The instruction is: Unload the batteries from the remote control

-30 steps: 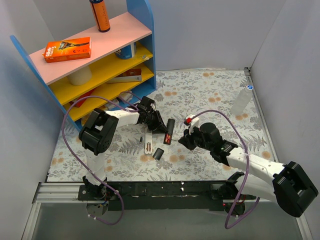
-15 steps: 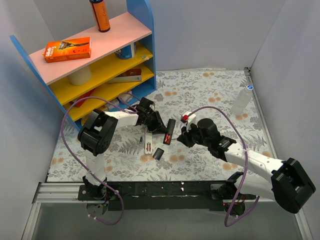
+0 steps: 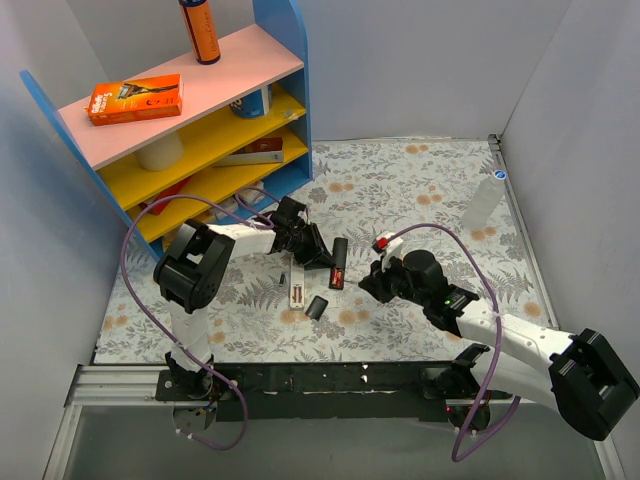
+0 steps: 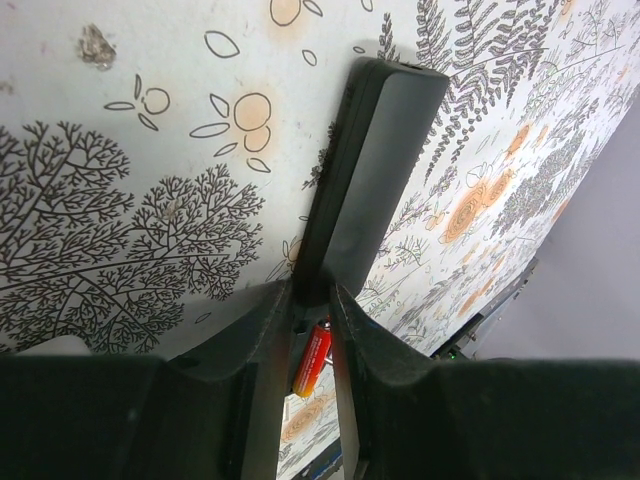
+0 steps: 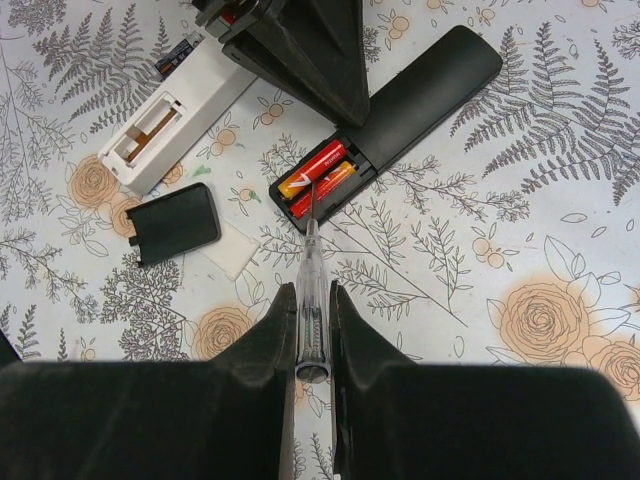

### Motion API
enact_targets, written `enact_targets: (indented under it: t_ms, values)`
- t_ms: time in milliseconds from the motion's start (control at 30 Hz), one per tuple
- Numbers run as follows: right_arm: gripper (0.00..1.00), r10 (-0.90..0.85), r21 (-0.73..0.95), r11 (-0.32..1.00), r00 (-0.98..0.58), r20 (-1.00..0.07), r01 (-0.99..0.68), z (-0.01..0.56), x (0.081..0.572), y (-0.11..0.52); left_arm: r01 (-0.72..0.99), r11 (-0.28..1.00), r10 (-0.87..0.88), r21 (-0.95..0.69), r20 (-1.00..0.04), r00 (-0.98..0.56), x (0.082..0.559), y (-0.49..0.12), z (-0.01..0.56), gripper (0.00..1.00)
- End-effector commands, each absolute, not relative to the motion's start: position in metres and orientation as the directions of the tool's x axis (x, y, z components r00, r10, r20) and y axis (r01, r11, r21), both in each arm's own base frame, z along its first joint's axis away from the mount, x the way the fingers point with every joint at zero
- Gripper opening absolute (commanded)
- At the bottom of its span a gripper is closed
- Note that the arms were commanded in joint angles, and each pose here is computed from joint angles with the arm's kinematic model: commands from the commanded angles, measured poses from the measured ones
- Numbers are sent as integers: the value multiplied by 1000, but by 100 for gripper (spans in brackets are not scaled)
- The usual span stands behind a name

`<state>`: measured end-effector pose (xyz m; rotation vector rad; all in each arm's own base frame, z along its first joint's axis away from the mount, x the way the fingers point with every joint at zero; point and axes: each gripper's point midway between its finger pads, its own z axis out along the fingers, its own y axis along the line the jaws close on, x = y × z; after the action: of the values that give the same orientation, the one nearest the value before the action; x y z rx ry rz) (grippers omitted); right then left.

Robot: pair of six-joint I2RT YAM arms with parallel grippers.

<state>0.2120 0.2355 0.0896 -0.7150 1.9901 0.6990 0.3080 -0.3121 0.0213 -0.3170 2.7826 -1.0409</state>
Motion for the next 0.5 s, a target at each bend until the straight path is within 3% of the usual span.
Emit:
enact_targets:
  t_ms: [0,367,467]
  values:
    - [1,-261,192,688,-485,-835,-700,74,204,226,-233,864,-248,-446,24,-968,265,-266,-33,22]
    - [1,-257,142,558,-333,-907,-818,98,200,245,-229,869,-241,-438,29,-970,261,-263,-36,20]
    - [1,-228,151,581,-337,-913,-800,94,203,243,-227,869,-239,-440,29,-971,261,-264,-36,21]
